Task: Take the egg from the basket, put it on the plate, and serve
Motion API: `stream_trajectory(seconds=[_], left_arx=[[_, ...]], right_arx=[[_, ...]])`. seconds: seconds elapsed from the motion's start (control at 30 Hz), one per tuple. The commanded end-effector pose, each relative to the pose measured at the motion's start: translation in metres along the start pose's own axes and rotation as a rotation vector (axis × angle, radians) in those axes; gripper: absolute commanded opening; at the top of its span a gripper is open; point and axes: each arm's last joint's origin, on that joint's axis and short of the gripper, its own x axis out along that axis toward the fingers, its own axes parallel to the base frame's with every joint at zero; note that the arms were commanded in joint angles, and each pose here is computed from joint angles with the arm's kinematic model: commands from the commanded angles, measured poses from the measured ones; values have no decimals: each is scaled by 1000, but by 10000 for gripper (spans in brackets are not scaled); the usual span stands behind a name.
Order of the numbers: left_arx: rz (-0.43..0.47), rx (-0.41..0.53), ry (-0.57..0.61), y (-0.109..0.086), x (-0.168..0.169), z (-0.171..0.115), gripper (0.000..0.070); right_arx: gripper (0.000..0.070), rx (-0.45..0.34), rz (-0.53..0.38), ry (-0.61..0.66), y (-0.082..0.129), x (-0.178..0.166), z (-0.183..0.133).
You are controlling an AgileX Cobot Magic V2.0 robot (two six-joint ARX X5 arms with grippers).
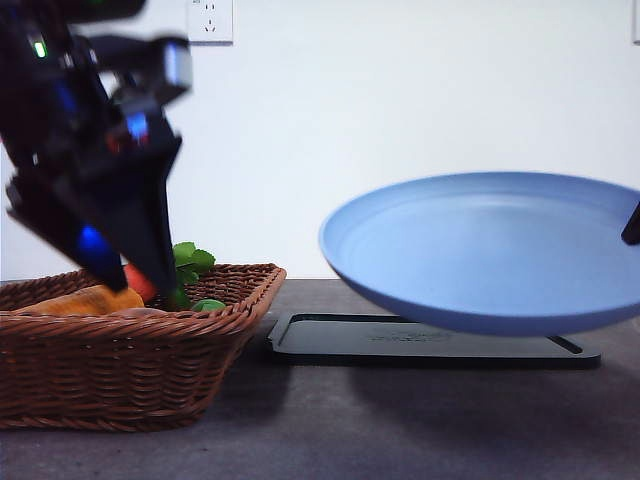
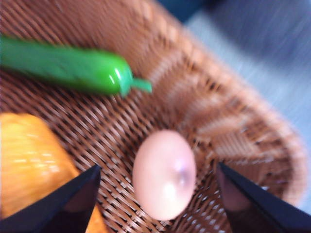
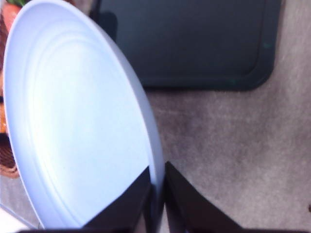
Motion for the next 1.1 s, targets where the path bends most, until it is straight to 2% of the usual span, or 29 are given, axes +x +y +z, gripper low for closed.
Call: stream_trajectory(seconds=[0.0,0.17,0.37,0.57,0.73,0.93,1.07], left_arx=[[-2,37,14,-1,6,6,494],[-15,33,75,0,24,5,494],[-16,49,60,-1,28,8,489],[-21,54,70,-3,29,7,420],[-22,55,75,-3,30,7,414],[-23,54,78,-3,30,7,301],[-23,54,78,-3,30,7,262]], right_arx=[[0,-1,9,-20,2,-3,3],[0,-9,13,-34,4,-6,2],[0,-9,13,-35,4,-6,2],[0,-10,14,-35,4,-6,2],[0,-10,13,-35,4,-6,2],[0,-10,14,-36,4,-6,2],[0,-10,14,-36,4,-6,2]])
